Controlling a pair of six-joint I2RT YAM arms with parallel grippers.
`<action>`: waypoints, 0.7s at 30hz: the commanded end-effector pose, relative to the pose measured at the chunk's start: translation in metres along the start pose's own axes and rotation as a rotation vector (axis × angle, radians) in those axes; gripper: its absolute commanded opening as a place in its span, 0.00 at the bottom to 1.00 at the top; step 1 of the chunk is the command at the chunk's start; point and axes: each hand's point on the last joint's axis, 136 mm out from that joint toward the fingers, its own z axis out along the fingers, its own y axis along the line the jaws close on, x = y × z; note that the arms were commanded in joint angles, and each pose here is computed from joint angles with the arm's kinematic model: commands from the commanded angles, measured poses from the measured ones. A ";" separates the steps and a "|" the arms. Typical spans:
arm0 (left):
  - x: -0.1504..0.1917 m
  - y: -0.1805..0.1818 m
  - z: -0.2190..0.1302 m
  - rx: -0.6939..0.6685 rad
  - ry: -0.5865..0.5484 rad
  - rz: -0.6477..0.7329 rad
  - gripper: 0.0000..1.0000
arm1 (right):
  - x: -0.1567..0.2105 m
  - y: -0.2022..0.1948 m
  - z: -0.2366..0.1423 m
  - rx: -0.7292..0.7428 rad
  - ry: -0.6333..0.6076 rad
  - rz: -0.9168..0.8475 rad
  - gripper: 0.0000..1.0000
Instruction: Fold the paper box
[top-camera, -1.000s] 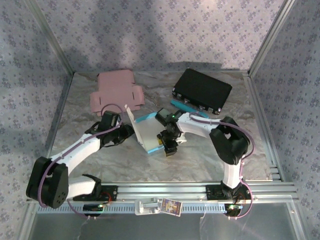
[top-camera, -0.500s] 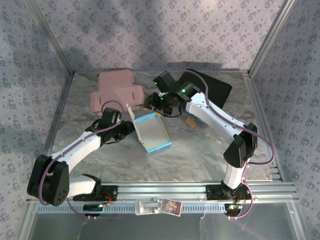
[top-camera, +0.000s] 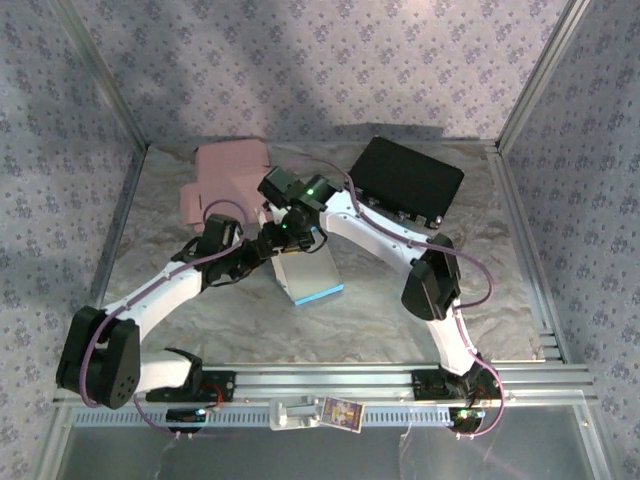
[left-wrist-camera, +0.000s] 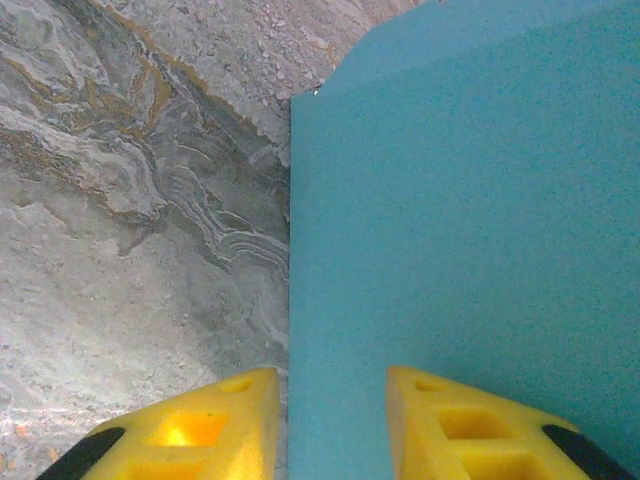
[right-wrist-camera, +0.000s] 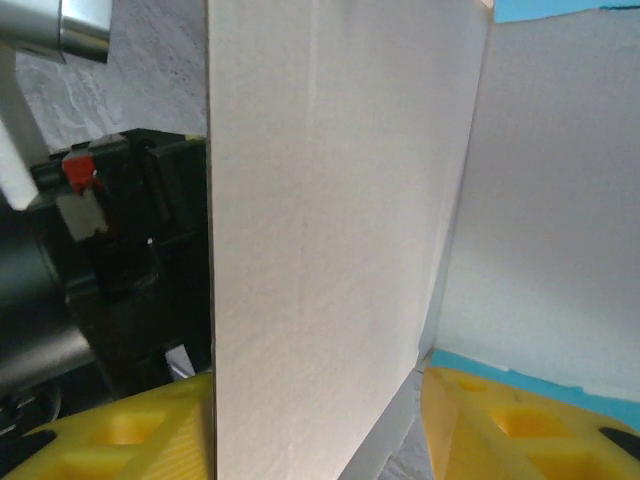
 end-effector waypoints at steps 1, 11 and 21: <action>-0.009 -0.016 -0.003 0.047 -0.013 0.023 0.33 | -0.005 0.001 -0.011 0.024 -0.016 -0.014 0.52; -0.009 -0.019 -0.005 0.051 -0.013 0.035 0.33 | -0.013 -0.007 0.000 0.057 -0.027 0.030 0.44; -0.011 -0.022 -0.010 0.050 -0.020 0.048 0.33 | -0.032 -0.008 -0.004 0.084 -0.102 0.092 0.21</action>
